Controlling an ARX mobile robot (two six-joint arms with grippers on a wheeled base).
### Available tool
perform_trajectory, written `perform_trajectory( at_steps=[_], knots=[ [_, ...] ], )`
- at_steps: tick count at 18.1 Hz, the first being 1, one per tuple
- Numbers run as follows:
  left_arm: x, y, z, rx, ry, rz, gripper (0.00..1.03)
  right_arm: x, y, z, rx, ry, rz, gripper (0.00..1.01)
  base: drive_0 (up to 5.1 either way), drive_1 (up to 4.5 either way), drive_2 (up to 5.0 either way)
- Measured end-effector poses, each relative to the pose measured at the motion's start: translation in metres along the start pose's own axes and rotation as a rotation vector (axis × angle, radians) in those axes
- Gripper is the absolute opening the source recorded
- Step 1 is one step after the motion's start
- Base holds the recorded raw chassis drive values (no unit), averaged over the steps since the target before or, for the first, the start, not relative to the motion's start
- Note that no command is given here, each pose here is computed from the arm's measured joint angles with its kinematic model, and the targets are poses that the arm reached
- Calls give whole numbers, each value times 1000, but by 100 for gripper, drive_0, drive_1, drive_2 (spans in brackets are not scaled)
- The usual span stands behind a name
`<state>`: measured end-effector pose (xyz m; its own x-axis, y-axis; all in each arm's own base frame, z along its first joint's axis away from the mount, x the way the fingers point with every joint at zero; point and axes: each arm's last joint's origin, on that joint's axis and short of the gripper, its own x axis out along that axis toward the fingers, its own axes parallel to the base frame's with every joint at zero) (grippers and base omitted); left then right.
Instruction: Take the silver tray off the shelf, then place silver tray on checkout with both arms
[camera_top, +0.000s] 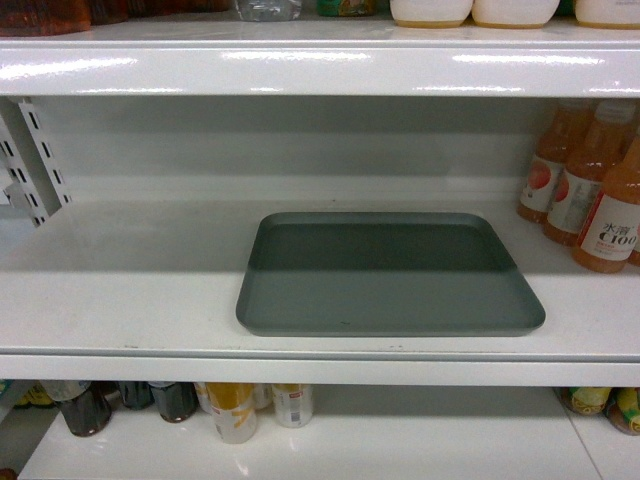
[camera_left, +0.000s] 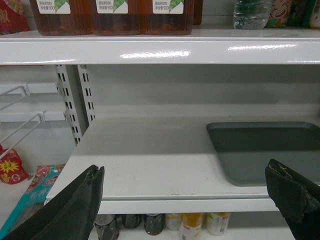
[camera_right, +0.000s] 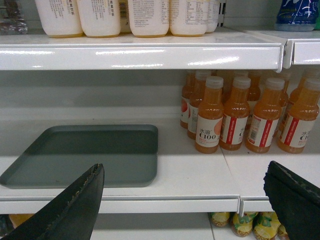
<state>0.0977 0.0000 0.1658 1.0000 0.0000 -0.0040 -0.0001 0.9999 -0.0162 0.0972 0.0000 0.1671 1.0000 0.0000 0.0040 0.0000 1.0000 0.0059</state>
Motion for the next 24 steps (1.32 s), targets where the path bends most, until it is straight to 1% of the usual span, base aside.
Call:
perform_trajectory(
  at_steps=[24],
  knots=[
    [0,0,0,0,0,0,98,0,0,0,0,1,0,98,0,0,0]
  ],
)
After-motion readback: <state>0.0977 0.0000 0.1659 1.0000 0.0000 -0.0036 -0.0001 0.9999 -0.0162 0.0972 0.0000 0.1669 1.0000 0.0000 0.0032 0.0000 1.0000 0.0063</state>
